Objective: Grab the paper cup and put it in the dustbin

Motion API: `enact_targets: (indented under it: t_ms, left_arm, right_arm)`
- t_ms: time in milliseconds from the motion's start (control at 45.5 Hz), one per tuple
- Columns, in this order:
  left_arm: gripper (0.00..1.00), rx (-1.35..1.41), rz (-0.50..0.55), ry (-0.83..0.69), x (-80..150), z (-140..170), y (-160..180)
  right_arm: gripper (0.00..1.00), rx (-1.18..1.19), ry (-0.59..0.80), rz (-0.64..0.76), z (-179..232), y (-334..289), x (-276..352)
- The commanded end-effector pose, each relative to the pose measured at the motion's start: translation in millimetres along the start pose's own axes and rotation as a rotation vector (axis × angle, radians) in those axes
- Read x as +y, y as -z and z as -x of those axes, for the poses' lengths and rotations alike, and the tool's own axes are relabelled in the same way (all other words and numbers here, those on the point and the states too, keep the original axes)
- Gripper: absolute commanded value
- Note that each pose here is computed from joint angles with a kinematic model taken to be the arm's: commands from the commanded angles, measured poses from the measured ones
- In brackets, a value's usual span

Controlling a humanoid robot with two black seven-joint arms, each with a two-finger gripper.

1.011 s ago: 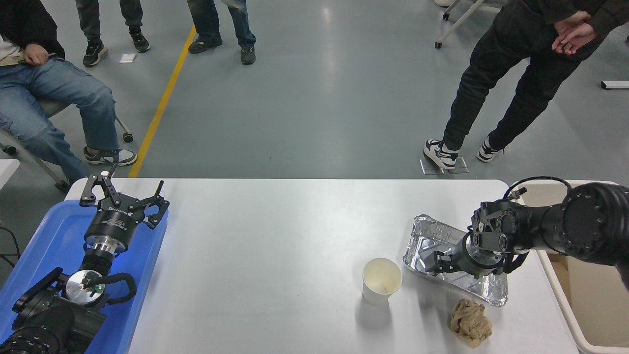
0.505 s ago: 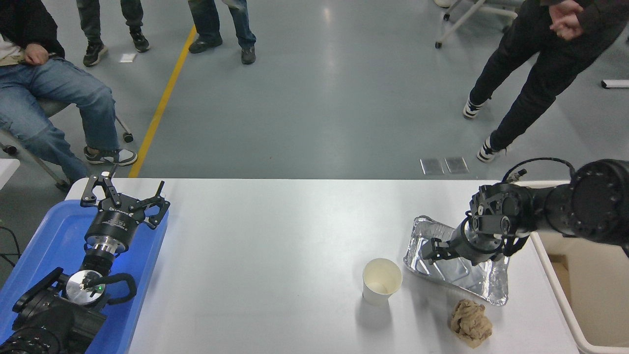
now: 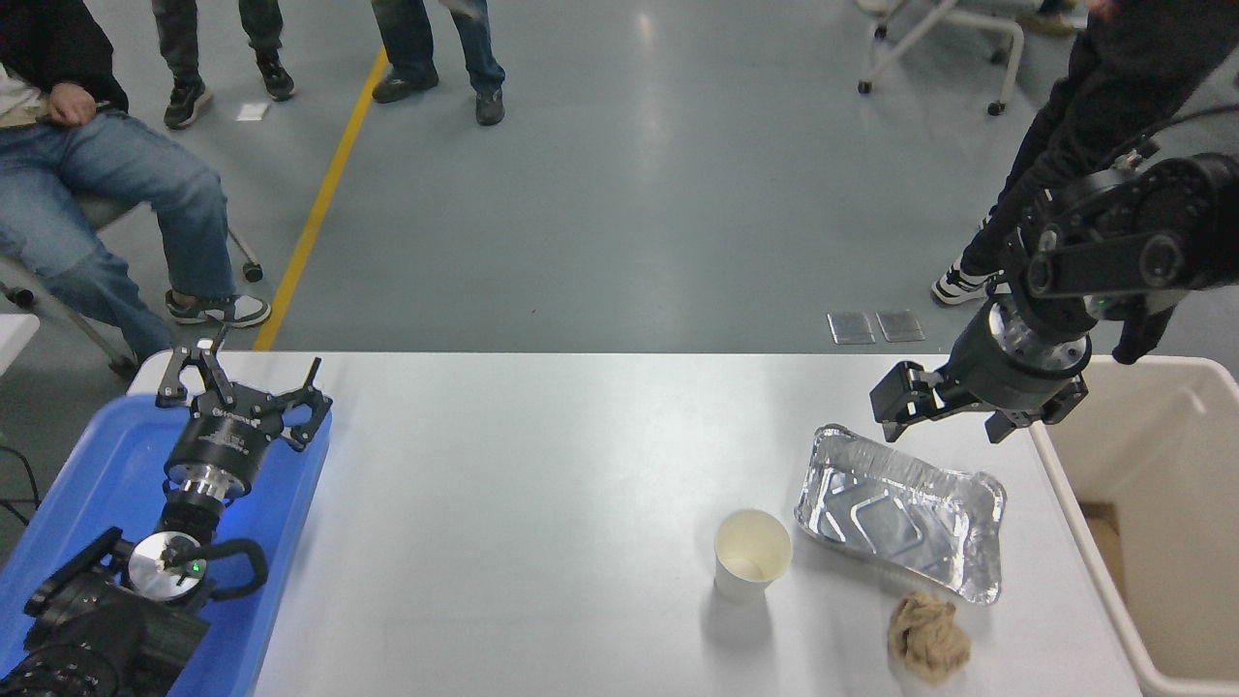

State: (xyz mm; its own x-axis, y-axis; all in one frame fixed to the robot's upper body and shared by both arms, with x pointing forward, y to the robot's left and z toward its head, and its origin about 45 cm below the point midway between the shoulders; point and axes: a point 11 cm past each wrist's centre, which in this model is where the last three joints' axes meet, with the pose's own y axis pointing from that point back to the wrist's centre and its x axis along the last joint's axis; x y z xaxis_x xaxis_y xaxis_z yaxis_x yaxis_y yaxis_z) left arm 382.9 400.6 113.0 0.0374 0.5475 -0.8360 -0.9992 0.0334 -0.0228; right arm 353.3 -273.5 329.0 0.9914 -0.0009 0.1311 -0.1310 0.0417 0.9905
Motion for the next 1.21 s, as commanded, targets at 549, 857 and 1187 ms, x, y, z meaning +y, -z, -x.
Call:
enact_targets:
  t_ms: [549, 857, 1187]
  left_arm:
    - [0.99, -0.001, -0.001, 0.000, 0, 0, 0]
    - [0.99, 0.000, 0.000, 0.000, 0, 0, 0]
    - [0.99, 0.000, 0.000, 0.000, 0, 0, 0]
  right_arm:
    - [1.00, 0.218, 0.051, -0.091, 30, 134, 43]
    - [1.00, 0.094, -0.001, -0.178, 5, 124, -70]
    - [1.00, 0.025, 0.046, -0.157, 29, 100, -146]
